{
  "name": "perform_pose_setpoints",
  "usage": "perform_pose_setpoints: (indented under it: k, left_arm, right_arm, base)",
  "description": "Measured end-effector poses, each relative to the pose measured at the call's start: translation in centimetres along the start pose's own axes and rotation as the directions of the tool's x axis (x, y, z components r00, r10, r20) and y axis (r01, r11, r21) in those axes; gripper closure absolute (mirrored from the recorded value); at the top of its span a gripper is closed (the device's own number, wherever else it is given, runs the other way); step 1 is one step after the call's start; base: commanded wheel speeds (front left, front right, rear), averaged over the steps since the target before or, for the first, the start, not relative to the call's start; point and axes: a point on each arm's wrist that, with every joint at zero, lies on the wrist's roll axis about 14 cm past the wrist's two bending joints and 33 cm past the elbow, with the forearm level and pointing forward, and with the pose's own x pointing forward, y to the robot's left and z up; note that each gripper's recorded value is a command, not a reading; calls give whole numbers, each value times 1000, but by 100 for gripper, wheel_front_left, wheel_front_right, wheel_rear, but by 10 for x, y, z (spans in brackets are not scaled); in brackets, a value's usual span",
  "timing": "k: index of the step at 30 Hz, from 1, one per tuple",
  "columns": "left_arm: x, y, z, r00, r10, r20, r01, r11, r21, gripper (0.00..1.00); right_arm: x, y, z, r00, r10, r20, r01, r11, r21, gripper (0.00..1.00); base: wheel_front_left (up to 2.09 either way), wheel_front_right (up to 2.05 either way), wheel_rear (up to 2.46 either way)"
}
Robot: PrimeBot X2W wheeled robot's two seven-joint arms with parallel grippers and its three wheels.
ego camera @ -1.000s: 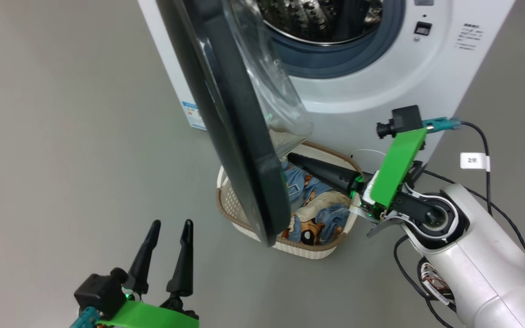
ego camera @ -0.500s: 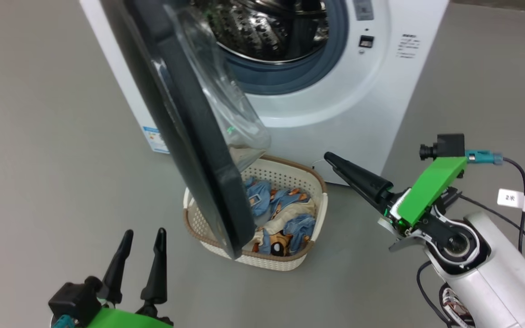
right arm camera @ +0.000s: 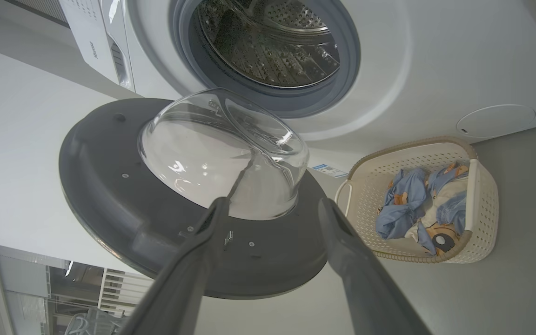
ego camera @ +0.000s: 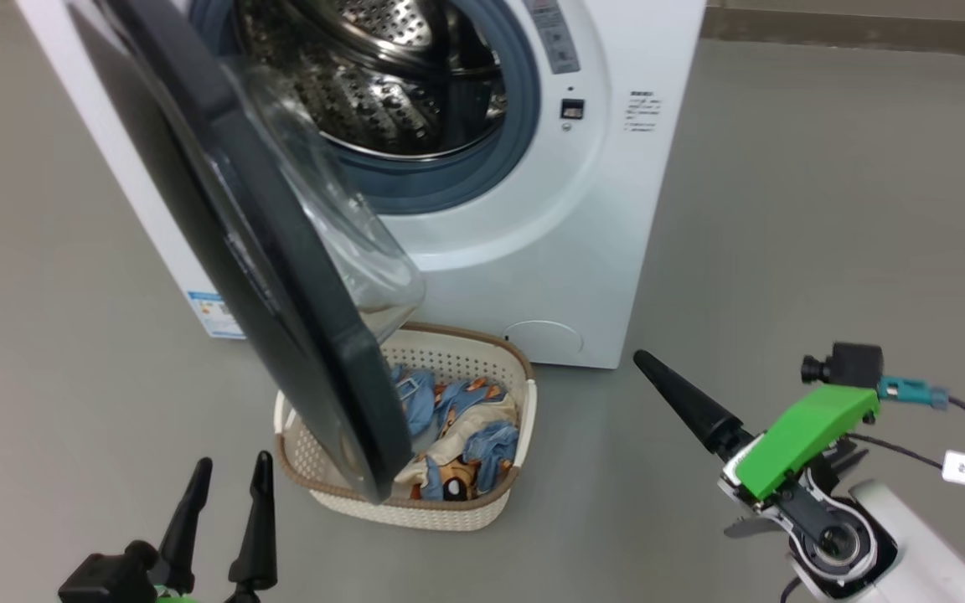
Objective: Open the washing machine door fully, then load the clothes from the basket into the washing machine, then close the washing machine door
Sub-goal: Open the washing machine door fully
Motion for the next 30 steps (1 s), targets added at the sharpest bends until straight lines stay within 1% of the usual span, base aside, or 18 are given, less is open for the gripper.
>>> perform_pose_setpoints:
  k: [6, 11, 18, 19, 21, 22, 24, 26, 28, 30]
  left_arm:
    - [2, -8, -4, 1000, -29, -10, 29, 1000, -3, 0]
    - [5, -14, -3, 999, -49, -6, 49, 999, -5, 0]
    - [2, -16, -6, 998, -55, -16, 55, 998, -3, 0]
    - [3, -16, -6, 998, -55, -16, 55, 998, -3, 0]
    - [4, -17, -6, 998, -58, -17, 58, 998, -2, 0]
    - [4, -17, -7, 998, -60, -18, 60, 998, -1, 0]
    - [5, -18, -7, 998, -62, -20, 62, 998, 0, 0]
    - [5, -18, -8, 998, -63, -21, 63, 998, -1, 0]
    - [5, -18, -8, 998, -63, -21, 63, 998, 0, 0]
    - [5, -18, -8, 998, -63, -21, 63, 998, 0, 0]
  right_arm:
    - [-29, -18, 17, 986, -60, 159, 69, 996, -51, 0]
    - [-55, -35, 38, 945, -105, 310, 139, 986, -88, 0]
    - [-82, -59, 50, 911, -158, 381, 248, 948, -198, 0]
    - [-85, -59, 57, 904, -155, 400, 260, 939, -225, 0]
    - [-91, -57, 70, 890, -141, 434, 290, 909, -300, 0]
    - [-94, -56, 75, 881, -135, 453, 302, 898, -319, 0]
    - [-97, -57, 74, 879, -130, 459, 326, 867, -378, 0]
    - [-99, -56, 72, 875, -123, 467, 339, 845, -414, 0]
    - [-100, -54, 68, 880, -113, 462, 351, 810, -470, 0]
    - [-101, -52, 70, 875, -102, 474, 362, 787, -500, 0]
  base:
    - [0, 0, 0]
    - [0, 0, 0]
    - [0, 0, 0]
    - [0, 0, 0]
    - [0, 0, 0]
    - [0, 0, 0]
    - [0, 0, 0]
    - [0, 0, 0]
    - [0, 0, 0]
    - [0, 0, 0]
